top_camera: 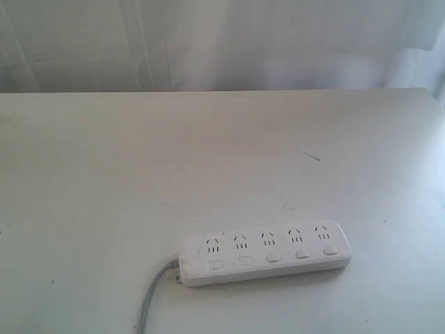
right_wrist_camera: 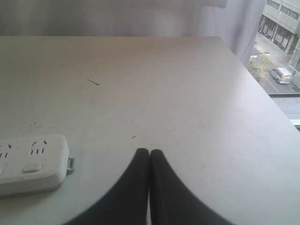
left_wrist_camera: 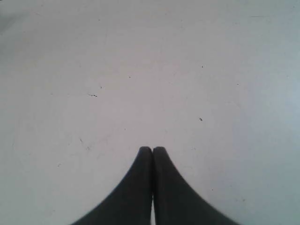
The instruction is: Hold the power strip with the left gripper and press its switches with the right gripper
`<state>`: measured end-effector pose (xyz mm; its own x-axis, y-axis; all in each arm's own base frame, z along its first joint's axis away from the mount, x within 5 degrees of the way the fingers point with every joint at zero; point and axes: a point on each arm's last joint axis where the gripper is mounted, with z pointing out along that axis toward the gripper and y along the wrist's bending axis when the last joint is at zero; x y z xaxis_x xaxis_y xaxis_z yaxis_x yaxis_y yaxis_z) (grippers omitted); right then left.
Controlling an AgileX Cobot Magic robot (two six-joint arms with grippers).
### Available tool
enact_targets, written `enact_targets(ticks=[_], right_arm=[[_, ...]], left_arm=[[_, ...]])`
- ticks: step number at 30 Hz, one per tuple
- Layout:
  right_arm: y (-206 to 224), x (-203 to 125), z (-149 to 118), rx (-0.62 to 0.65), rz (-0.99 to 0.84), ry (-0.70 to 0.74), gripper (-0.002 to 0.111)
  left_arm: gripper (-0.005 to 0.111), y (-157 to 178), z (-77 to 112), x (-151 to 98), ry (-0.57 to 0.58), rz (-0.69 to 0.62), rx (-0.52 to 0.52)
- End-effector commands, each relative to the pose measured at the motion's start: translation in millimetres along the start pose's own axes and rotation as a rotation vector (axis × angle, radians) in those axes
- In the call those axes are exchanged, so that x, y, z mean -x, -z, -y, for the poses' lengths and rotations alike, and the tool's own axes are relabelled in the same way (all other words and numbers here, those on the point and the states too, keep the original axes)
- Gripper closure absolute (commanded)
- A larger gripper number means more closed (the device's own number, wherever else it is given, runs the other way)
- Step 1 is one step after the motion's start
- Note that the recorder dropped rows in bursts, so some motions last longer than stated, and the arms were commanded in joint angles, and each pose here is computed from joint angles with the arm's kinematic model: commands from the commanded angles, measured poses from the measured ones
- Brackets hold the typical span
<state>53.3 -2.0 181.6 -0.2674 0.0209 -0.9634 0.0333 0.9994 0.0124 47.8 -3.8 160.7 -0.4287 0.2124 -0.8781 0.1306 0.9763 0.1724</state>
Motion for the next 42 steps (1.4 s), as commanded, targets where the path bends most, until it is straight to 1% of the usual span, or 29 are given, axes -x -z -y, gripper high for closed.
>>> enact_targets(ticks=[1,9,10,12,14,19,20,21,22,23,24,26,27,28,29,30,32,33,35,38,40,42], right_arm=[[0,0,0,-0.003,0.007,0.007,0.108],[0,0,0,-0.003,0.007,0.007,0.108],[0,0,0,-0.003,0.007,0.007,0.108],[0,0,0,-0.003,0.007,0.007,0.108],[0,0,0,-0.003,0.007,0.007,0.108],[0,0,0,-0.003,0.007,0.007,0.108],[0,0,0,-0.003,0.007,0.007,0.108],[0,0,0,-0.003,0.007,0.007,0.108],[0,0,0,-0.003,0.007,0.007,0.108],[0,0,0,-0.003,0.007,0.007,0.108],[0,0,0,-0.003,0.007,0.007,0.108],[0,0,0,-0.003,0.007,0.007,0.108],[0,0,0,-0.003,0.007,0.007,0.108],[0,0,0,-0.003,0.007,0.007,0.108],[0,0,0,-0.003,0.007,0.007,0.108],[0,0,0,-0.003,0.007,0.007,0.108],[0,0,0,-0.003,0.007,0.007,0.108],[0,0,0,-0.003,0.007,0.007,0.108],[0,0,0,-0.003,0.007,0.007,0.108],[0,0,0,-0.003,0.007,0.007,0.108],[0,0,0,-0.004,0.007,0.009,0.108],[0,0,0,-0.004,0.007,0.009,0.108]], left_arm=[[0.107,-1,1.7,-5,0.011,-0.026,-0.016],[0.107,-1,1.7,-5,0.011,-0.026,-0.016],[0.107,-1,1.6,-5,0.003,-0.026,-0.014],[0.107,-1,0.3,-5,-0.067,-0.03,-0.001],[0.107,-1,0.2,-5,-0.089,-0.031,-0.001],[0.107,-1,0.2,-5,-0.089,-0.031,-0.001],[0.107,-1,0.0,-4,-0.089,-0.023,0.002],[0.107,-1,-1.0,-1,-0.089,0.018,0.015],[0.107,-1,-2.0,5,-0.068,0.076,0.027],[0.107,0,-2.2,10,-0.012,0.138,0.028],[0.107,1,-3.1,19,0.085,0.235,0.028],[0.107,6,-7.2,34,0.351,0.418,0.012],[0.107,10,-9.5,39,0.467,0.474,-0.002],[0.107,13,-10.2,44,0.515,0.486,-0.017],[0.107,15,-8.9,46,0.513,0.451,-0.033],[0.107,18,-7.1,48,0.481,0.395,-0.046],[0.107,31,-2.3,56,0.361,0.261,-0.089],[0.107,36,-0.8,60,0.324,0.25,-0.109],[0.107,46,2.0,70,0.279,0.267,-0.152],[0.107,64,7.8,88,0.223,0.351,-0.243],[0.107,76,13.4,97,0.14,0.381,-0.308],[0.107,89,17.4,103,0.063,0.377,-0.352]])
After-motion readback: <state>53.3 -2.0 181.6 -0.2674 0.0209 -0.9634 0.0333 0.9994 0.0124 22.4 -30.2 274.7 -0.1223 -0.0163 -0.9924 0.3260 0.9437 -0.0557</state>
